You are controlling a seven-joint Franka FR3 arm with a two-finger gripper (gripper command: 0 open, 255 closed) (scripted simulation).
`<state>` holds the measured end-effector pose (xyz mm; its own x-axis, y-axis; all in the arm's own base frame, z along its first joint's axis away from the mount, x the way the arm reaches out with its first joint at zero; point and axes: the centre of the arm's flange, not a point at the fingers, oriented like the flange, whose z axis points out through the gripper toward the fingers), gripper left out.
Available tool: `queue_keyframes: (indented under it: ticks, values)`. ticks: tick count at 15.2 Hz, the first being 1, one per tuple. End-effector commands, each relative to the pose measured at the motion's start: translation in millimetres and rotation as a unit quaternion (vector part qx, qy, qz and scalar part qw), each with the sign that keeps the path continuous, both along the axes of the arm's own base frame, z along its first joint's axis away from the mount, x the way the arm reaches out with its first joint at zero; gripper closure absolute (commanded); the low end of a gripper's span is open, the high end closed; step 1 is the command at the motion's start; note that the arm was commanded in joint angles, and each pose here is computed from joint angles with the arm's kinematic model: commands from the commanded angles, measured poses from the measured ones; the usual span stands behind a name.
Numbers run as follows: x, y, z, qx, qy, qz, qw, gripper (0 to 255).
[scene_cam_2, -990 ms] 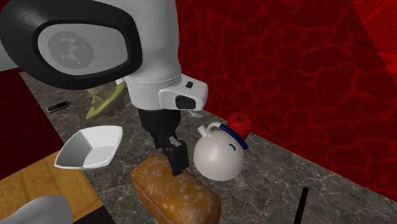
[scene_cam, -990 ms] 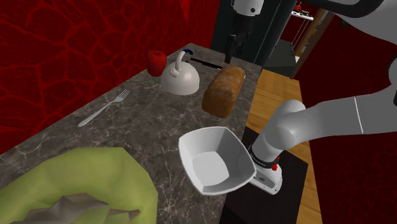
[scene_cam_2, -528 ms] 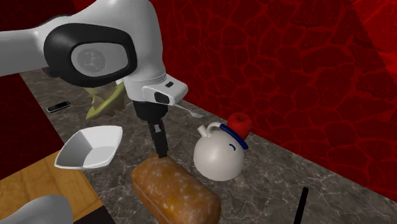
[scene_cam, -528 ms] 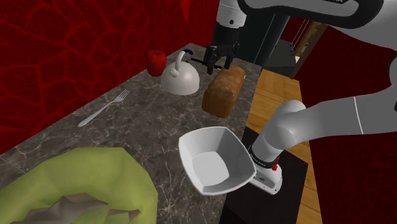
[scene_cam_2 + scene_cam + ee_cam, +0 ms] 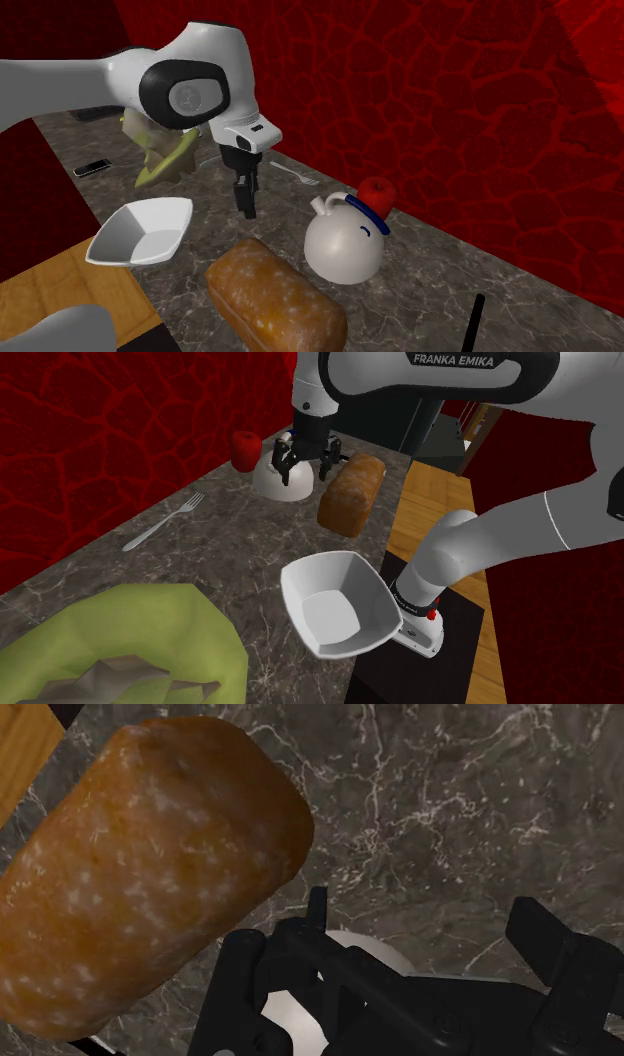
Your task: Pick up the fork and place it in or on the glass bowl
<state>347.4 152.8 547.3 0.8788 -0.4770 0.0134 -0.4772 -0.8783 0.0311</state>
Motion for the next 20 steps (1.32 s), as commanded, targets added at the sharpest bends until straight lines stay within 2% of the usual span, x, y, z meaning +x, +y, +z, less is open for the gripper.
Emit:
queue_keyframes:
  ticks: [1,5,10,15,20]
  values:
    - [11.0,18.6,-9.7,0.0,-0.003,-0.037,0.9993,0]
    - [41.1,57.9,-26.9,-0.001,-0.009,-0.103,0.9946,0]
    - [86.0,100.7,-48.1,-0.002,-0.016,-0.185,0.9825,0]
    - [137.6,135.5,-68.7,-0.003,-0.023,-0.267,0.9635,0]
    - [194.5,161.1,-88.5,-0.005,-0.03,-0.346,0.9378,0]
